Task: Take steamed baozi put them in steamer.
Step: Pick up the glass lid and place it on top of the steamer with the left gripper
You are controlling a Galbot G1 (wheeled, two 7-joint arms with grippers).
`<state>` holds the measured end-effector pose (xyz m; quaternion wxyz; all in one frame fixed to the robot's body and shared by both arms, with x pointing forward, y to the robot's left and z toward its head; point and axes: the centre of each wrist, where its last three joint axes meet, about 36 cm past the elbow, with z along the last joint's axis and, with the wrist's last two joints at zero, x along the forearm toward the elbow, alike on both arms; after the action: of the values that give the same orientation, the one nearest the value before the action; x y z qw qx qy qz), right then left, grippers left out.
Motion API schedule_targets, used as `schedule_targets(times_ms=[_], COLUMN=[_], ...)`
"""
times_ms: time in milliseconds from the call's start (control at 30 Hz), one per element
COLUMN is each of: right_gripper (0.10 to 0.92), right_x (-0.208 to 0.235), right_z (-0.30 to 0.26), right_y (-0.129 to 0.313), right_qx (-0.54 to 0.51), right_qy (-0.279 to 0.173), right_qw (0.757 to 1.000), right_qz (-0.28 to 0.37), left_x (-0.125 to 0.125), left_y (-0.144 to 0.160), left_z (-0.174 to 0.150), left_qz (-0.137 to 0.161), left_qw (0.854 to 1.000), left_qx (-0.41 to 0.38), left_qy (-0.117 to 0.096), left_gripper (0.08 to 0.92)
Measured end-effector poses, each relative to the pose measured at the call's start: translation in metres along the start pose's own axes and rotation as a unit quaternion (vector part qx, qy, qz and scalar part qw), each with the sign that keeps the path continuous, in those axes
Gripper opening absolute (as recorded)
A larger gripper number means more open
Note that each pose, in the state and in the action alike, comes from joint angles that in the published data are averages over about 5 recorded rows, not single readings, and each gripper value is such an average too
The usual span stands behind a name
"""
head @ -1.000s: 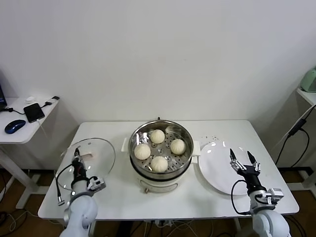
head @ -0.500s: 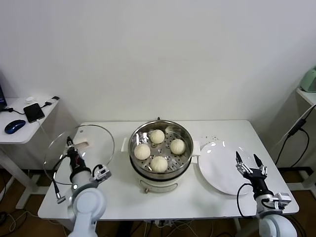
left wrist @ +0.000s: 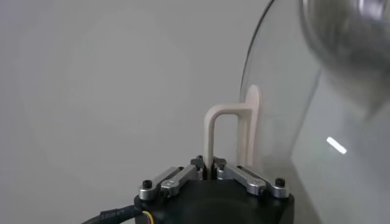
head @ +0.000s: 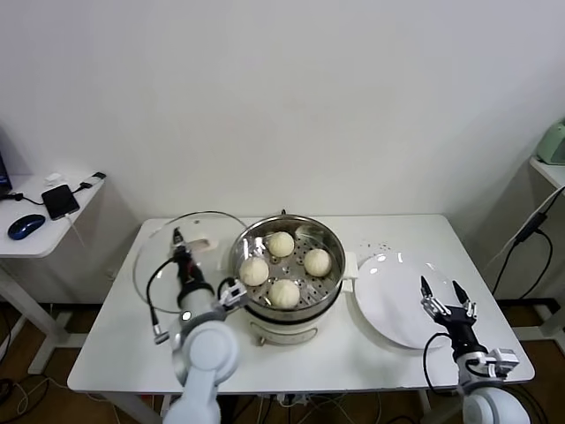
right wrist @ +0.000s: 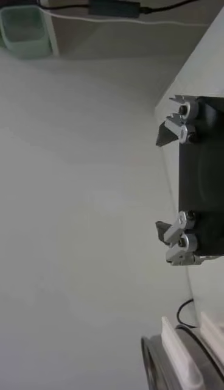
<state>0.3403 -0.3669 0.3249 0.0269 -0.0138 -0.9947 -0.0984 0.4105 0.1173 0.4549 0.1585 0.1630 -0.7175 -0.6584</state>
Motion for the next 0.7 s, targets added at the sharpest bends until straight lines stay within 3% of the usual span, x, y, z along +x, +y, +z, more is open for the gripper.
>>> schedule_targets(times_ms=[367,700], right_gripper=[0.823,0.823], right_x=[-0.005,-0.007], right_z=[0.004,0.010], right_y=[0.003,0.007], right_qx=[-0.002,-0.005], right_qy=[0.001,0.003], right_qw=[1.000,1.000], right_qz=[-0.002,-0.002], left_x=[0.028,0.037], left_y=[0.006,-0.003], left_z=[-0.072,-0.103], left_qz=[0.034,0.055], left_qw=[0.993,0.987], left_qx=[0.027,0.020], left_qy=[-0.108,-0.152], left_gripper=[0.163,0.163])
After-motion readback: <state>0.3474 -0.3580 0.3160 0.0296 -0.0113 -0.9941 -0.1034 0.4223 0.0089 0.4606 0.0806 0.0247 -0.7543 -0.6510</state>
